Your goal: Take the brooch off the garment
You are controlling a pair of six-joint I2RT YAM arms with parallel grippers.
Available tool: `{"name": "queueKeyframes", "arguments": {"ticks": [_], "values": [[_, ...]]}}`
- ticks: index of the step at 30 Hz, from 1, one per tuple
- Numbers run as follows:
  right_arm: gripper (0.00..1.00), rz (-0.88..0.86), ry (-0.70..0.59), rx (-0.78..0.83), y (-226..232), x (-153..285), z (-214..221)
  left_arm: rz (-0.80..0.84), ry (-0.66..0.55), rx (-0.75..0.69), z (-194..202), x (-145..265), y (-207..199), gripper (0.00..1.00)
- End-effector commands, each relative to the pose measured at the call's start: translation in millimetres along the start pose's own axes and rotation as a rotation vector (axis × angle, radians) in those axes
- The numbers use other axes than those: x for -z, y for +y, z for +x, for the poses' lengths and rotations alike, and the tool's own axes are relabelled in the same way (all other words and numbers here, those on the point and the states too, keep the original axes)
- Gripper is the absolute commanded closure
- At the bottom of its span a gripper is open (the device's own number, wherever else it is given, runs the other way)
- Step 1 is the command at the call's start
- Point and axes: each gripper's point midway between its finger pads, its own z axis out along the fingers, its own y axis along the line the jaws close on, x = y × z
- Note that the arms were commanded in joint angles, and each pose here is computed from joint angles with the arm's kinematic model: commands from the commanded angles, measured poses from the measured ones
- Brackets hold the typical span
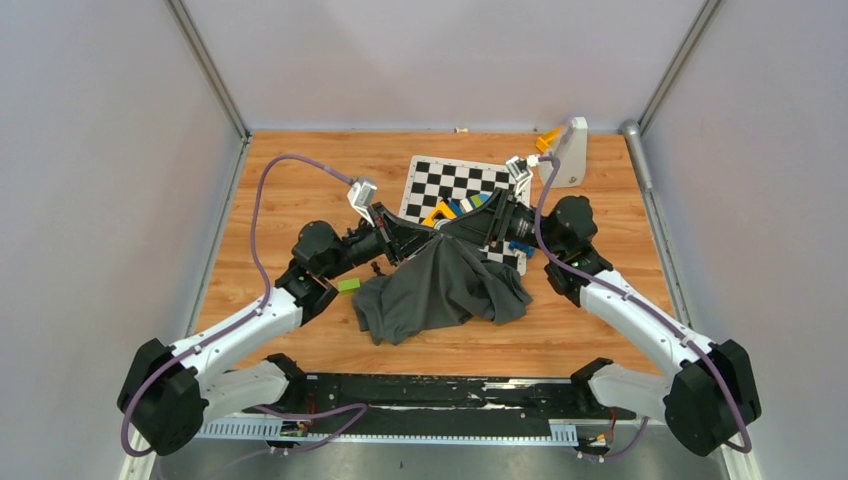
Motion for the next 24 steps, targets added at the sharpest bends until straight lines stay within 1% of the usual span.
{"name": "queueKeyframes", "arguments": {"ticks": [1, 3, 8, 10, 12, 14, 15, 16, 20, 22, 24], "values": [[0.32, -0.015, -0.066, 0.08, 12, 7, -9, -0.009, -0.079, -0.009, -17, 5, -5, 1.0], [0.32, 0.002, -0.084, 0.083, 8, 10, -8, 0.003, -0.104, 0.011, -21, 7, -8, 1.0], [0.4, -0.006, -0.09, 0.095, 6, 11, -7, 0.06, -0.138, 0.064, -26, 8, -20, 1.0], [0.41, -0.003, -0.095, 0.101, 6, 11, -7, 0.066, -0.148, 0.07, -29, 8, -21, 1.0], [0.39, 0.011, -0.104, 0.109, 3, 13, -7, 0.056, -0.156, 0.052, -31, 9, -20, 1.0], [0.33, 0.032, -0.107, 0.121, -2, 15, -4, 0.025, -0.155, 0.016, -34, 9, -17, 1.0], [0.31, 0.043, -0.104, 0.135, -6, 16, -2, -0.008, -0.13, 0.015, -30, 10, -11, 1.0], [0.27, 0.052, -0.094, 0.14, -10, 17, 2, -0.04, -0.114, -0.006, -29, 10, -6, 1.0], [0.21, 0.044, -0.03, 0.176, -23, 16, 21, -0.109, -0.1, -0.042, -30, 12, 4, 1.0], [0.2, 0.037, 0.002, 0.192, -29, 13, 31, -0.125, -0.098, -0.048, -29, 14, 7, 1.0], [0.23, 0.05, 0.028, 0.199, -36, 7, 37, -0.129, -0.099, -0.049, -29, 14, 8, 1.0]]}}
